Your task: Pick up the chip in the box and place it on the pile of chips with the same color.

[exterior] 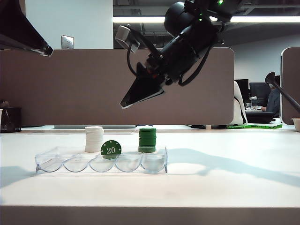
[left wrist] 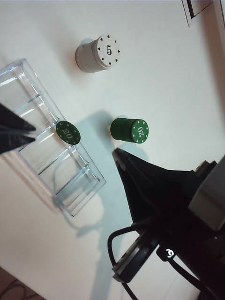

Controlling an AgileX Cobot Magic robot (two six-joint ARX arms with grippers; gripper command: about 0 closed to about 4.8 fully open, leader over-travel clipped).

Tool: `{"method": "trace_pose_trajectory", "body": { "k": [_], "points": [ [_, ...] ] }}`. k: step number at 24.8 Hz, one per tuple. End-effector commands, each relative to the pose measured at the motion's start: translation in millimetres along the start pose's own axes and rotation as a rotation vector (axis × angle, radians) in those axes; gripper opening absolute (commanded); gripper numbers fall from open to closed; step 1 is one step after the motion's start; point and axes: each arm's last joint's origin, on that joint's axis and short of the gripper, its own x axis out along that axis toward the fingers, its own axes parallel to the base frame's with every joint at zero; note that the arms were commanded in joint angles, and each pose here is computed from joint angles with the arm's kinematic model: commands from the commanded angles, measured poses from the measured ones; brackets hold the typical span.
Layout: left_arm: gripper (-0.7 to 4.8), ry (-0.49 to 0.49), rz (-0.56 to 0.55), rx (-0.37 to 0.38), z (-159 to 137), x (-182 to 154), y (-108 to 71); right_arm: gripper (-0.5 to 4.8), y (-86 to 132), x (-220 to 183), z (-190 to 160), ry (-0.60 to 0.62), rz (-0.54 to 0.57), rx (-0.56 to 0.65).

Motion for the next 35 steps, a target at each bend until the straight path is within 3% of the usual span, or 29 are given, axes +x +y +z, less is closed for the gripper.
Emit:
{"method": "trace_pose_trajectory", "body": {
  "k": [1,7,16,21,26,29,35],
  "points": [
    [-0.06,-0.005,-0.008,0.014,2,-1,-0.6,-0.04,-1,0,2,-0.021,0.004,-0.068],
    [-0.06,-0.004,-0.012,0.013,2,-1,-0.7,-0.03,-6,6,0,-0.042,-0.008,-0.089],
    [-0.06,0.006,-0.027,0.01,0,0,-1.2,-0.03,-4,14,-8,-0.04,0.079,-0.038],
    [-0.06,0.008,-0.028,0.013,0,0,-1.3,1.23,-3,14,-9,-0.029,0.086,-0.028],
    [-0.06,0.008,-0.028,0.013,0,0,-1.3,1.33,-3,14,-9,-0.028,0.088,-0.026],
    [-0.06,0.008,-0.028,0.013,0,0,-1.3,1.82,-2,14,-9,-0.035,0.097,-0.026],
    [-0.06,0.012,-0.026,0.011,-1,0,-1.3,1.82,0,14,-11,-0.013,0.115,-0.005]
  ]
}}
